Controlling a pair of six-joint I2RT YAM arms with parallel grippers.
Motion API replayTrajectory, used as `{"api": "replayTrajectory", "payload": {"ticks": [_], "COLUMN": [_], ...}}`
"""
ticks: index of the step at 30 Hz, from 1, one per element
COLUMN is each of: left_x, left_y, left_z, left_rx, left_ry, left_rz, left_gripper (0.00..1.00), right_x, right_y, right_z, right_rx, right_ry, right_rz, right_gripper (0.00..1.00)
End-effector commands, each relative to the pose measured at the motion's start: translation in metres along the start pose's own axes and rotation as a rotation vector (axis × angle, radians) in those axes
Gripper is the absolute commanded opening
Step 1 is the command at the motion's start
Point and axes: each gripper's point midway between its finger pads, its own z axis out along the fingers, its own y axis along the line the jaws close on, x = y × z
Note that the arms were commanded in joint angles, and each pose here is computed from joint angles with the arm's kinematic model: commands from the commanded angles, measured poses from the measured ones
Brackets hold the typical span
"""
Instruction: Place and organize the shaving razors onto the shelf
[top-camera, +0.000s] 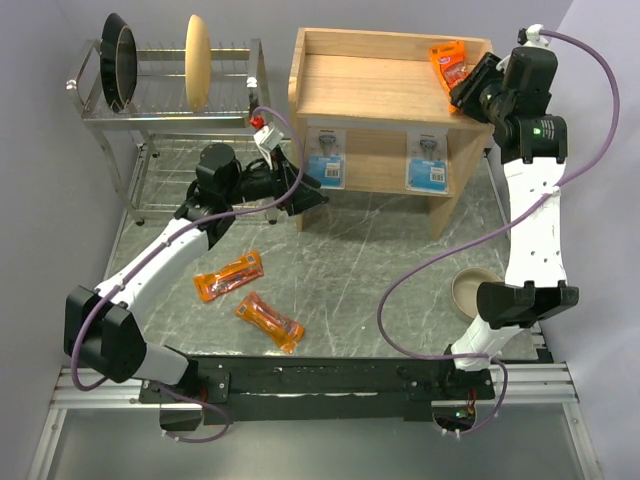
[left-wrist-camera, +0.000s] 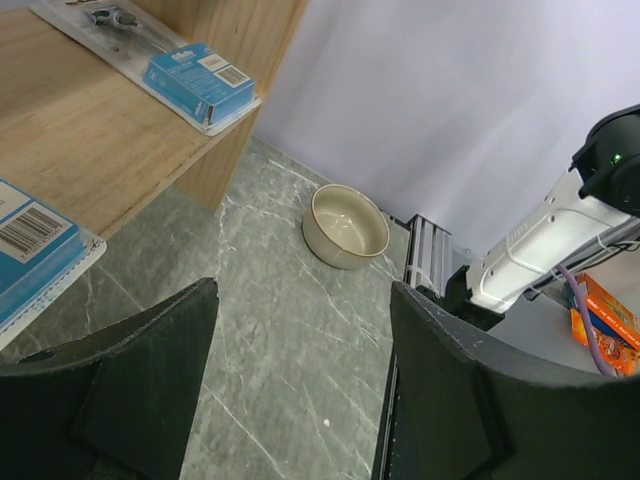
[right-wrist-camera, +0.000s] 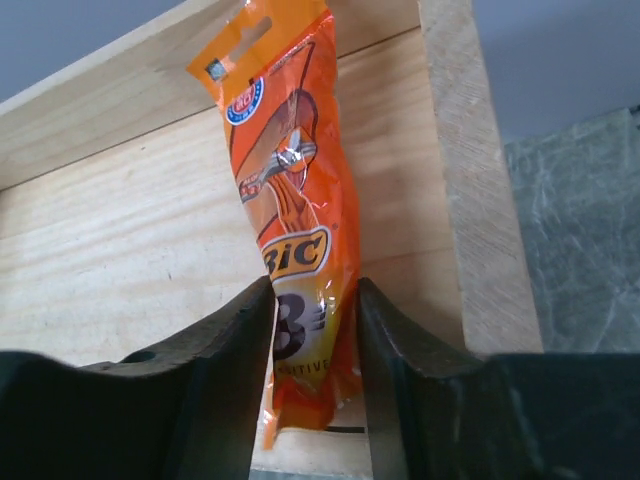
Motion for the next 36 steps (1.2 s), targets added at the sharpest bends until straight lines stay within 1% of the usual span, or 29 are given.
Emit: {"api": "replayTrajectory", "payload": {"ticks": [1, 3, 4, 6, 11, 12, 14, 15, 16, 17, 18, 19, 20, 21, 22, 23, 24, 25, 26, 28, 29, 30, 31, 32, 34, 35, 36], "left_x": [-0.02, -0.022, -0.021, -0.022, -0.022, -0.023, -0.02, -0.022, -0.02, -0.011, -0.009, -0.004, 0.015, 0.018, 0.03, 0.037, 0.05, 0.06, 0.076, 0.1, 0.108, 0.125, 0.136, 0.142, 0.165, 0.173, 0.179], "left_y": [-0.007, -0.007, -0.005, -0.005, -0.005, -0.006, -0.005, -0.005, -0.003, 0.001, 0.002, 0.008, 0.016, 0.017, 0.03, 0.035, 0.038, 0.047, 0.049, 0.055, 0.062, 0.062, 0.068, 0.074, 0.07, 0.064, 0.058], "left_z": [0.002, 0.002, 0.003, 0.004, 0.004, 0.003, 0.001, -0.002, -0.004, -0.008, -0.013, -0.017, -0.024, -0.033, -0.043, -0.05, -0.063, -0.074, -0.089, -0.11, -0.121, -0.134, -0.144, -0.153, -0.169, -0.171, -0.174], "left_rx": [0.016, 0.017, 0.016, 0.017, 0.015, 0.017, 0.0, -0.015, -0.032, -0.06, -0.078, -0.114, -0.148, -0.168, -0.214, -0.235, -0.248, -0.287, -0.29, -0.297, -0.305, -0.314, -0.331, -0.347, -0.32, -0.235, -0.187], "left_ry": [-0.027, -0.029, -0.027, -0.029, -0.023, -0.023, -0.006, -0.009, -0.002, 0.031, 0.04, 0.057, 0.113, 0.128, 0.154, 0.174, 0.235, 0.274, 0.353, 0.461, 0.526, 0.605, 0.649, 0.697, 0.785, 0.817, 0.834], "left_rz": [0.066, 0.069, 0.068, 0.07, 0.076, 0.081, 0.078, 0.116, 0.129, 0.114, 0.171, 0.189, 0.168, 0.23, 0.231, 0.246, 0.309, 0.325, 0.371, 0.41, 0.491, 0.468, 0.462, 0.49, 0.456, 0.514, 0.531], "left_gripper": [0.75, 0.75, 0.75, 0.75, 0.76, 0.76, 0.76, 0.76, 0.77, 0.77, 0.82, 0.86, 0.87, 0.9, 0.91, 0.99, 0.99, 0.99, 0.99, 1.0, 1.0, 0.99, 1.0, 1.0, 0.94, 0.91, 0.85], "right_x": [0.013, 0.014, 0.012, 0.011, 0.013, 0.01, 0.012, 0.011, 0.019, 0.022, 0.026, 0.038, 0.048, 0.051, 0.075, 0.091, 0.097, 0.127, 0.141, 0.171, 0.181, 0.194, 0.2, 0.211, 0.226, 0.237, 0.243], "right_y": [0.008, 0.009, 0.01, 0.007, -0.002, -0.013, -0.023, -0.032, -0.032, -0.034, -0.038, -0.043, -0.04, -0.037, -0.046, -0.04, -0.036, -0.044, -0.039, -0.041, -0.039, -0.042, -0.043, -0.03, -0.017, -0.005, -0.003], "right_z": [-0.003, -0.007, -0.011, -0.015, -0.031, -0.033, -0.046, -0.052, -0.065, -0.072, -0.079, -0.09, -0.097, -0.115, -0.112, -0.117, -0.134, -0.128, -0.133, -0.138, -0.14, -0.14, -0.14, -0.143, -0.15, -0.154, -0.153], "right_rx": [-0.036, -0.048, -0.048, -0.034, 0.001, 0.03, 0.052, 0.071, 0.046, 0.04, 0.04, 0.043, 0.011, -0.018, -0.023, -0.089, -0.133, -0.159, -0.223, -0.278, -0.309, -0.326, -0.33, -0.386, -0.484, -0.543, -0.563], "right_ry": [0.061, 0.064, 0.058, 0.05, 0.042, 0.033, 0.035, 0.033, 0.05, 0.056, 0.063, 0.087, 0.109, 0.097, 0.151, 0.185, 0.163, 0.219, 0.235, 0.242, 0.254, 0.259, 0.264, 0.28, 0.308, 0.329, 0.335], "right_rz": [0.057, 0.056, 0.053, 0.048, 0.017, 0.018, -0.002, -0.004, -0.033, -0.051, -0.066, -0.096, -0.116, -0.156, -0.171, -0.186, -0.233, -0.24, -0.256, -0.308, -0.333, -0.382, -0.4, -0.43, -0.496, -0.531, -0.566], "right_gripper": [0.64, 0.71, 0.71, 0.78, 0.79, 0.79, 0.79, 0.79, 0.79, 0.79, 0.79, 0.79, 0.8, 0.82, 0.84, 0.96, 1.0, 1.0, 1.0, 1.0, 1.0, 1.0, 1.0, 1.0, 1.0, 1.0, 1.0]}}
